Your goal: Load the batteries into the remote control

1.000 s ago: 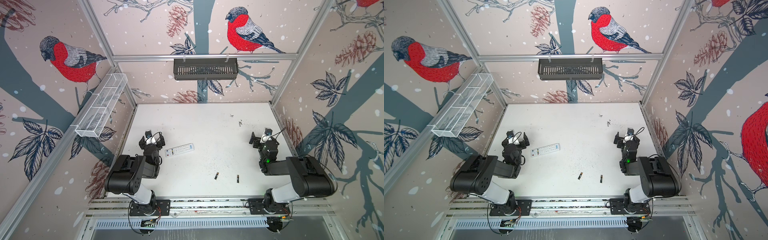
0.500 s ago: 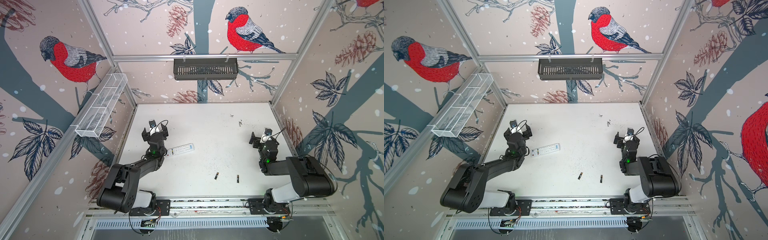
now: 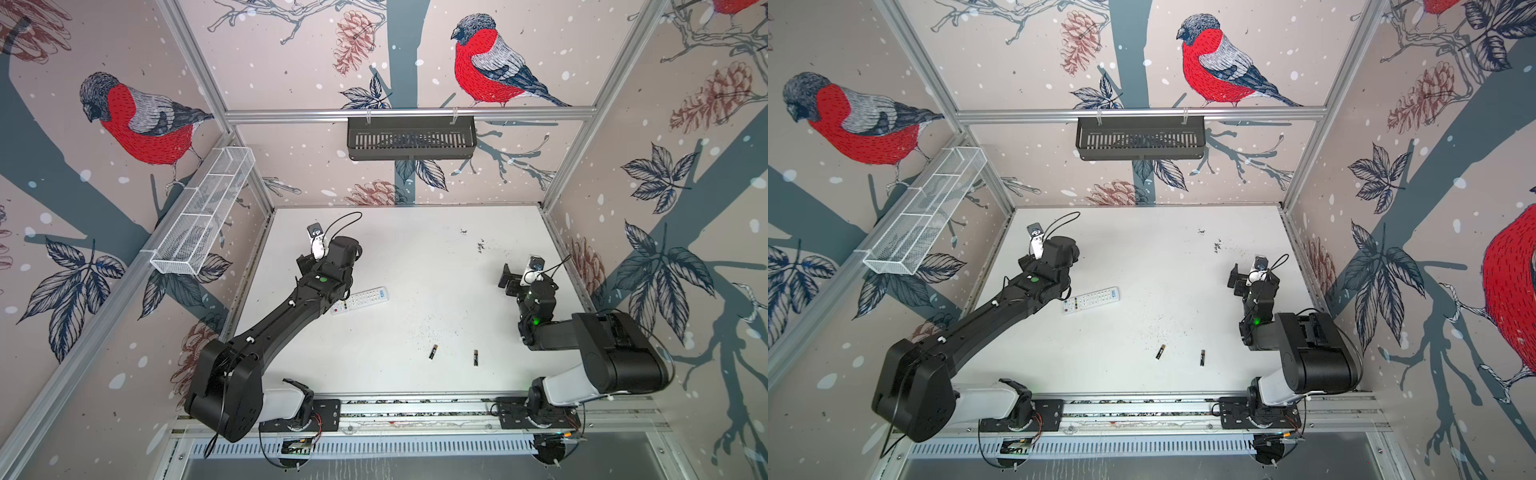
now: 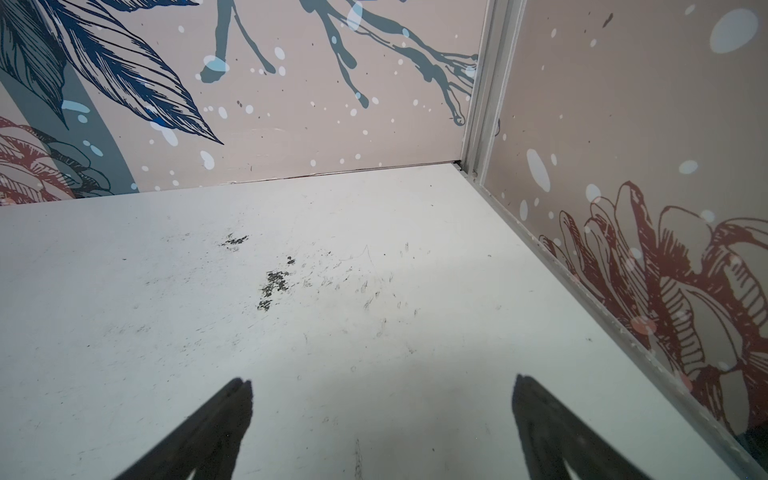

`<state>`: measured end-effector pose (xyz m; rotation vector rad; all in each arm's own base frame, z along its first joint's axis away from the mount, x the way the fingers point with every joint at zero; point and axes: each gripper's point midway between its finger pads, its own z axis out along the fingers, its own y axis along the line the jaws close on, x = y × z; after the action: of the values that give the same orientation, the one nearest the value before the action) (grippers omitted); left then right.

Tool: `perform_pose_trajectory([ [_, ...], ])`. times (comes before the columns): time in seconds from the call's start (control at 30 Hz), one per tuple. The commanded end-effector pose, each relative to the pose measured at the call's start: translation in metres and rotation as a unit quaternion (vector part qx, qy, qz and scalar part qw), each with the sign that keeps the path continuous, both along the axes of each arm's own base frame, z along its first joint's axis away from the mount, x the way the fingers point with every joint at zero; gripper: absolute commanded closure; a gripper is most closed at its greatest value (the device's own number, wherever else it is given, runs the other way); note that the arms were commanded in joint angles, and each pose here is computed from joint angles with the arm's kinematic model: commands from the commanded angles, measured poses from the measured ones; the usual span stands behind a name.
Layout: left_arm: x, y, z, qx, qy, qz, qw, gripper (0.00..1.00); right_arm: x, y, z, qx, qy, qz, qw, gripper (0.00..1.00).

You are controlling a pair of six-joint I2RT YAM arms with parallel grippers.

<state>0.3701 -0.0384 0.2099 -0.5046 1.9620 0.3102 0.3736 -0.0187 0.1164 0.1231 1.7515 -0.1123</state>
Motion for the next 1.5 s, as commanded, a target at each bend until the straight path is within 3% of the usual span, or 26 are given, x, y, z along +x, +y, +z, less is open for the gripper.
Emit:
perform_pose_trajectory([
  [0.0, -0.029, -0.008, -0.03, -0.031, 0.078, -0.025, 0.996, 0.03, 0.001, 0.002, 0.01, -0.003, -0.018, 0.007, 1.0, 0.01],
  [0.2, -0.064, -0.027, -0.05, -0.1, 0.12, -0.103, 0.982, 0.03, 0.014, 0.024, 0.023, -0.03, 0.01, 0.055, 0.998, 0.01],
  [0.33, -0.087, -0.038, -0.049, -0.143, 0.122, -0.155, 0.97, 0.03, 0.02, 0.081, 0.041, -0.066, 0.038, 0.144, 0.987, 0.01],
  [0.5, -0.11, -0.039, -0.043, -0.172, 0.108, -0.182, 0.962, 0.03, 0.005, 0.181, 0.038, -0.088, 0.078, 0.329, 0.937, 0.0],
  [0.6, -0.115, -0.037, -0.036, -0.188, 0.086, -0.182, 0.961, 0.02, 0.0, 0.23, 0.021, -0.098, 0.122, 0.386, 0.909, 0.01],
  [0.83, -0.118, -0.05, -0.045, -0.219, 0.09, -0.207, 0.949, 0.03, 0.017, 0.312, -0.04, -0.12, 0.244, 0.414, 0.869, 0.01],
  [1.13, -0.126, -0.06, -0.067, -0.256, 0.109, -0.213, 0.937, 0.02, 0.05, 0.38, -0.083, -0.119, 0.291, 0.412, 0.855, 0.01],
  [1.47, -0.13, -0.065, -0.077, -0.28, 0.106, -0.22, 0.929, 0.03, 0.025, 0.424, -0.121, -0.192, 0.327, 0.483, 0.789, 0.01],
])
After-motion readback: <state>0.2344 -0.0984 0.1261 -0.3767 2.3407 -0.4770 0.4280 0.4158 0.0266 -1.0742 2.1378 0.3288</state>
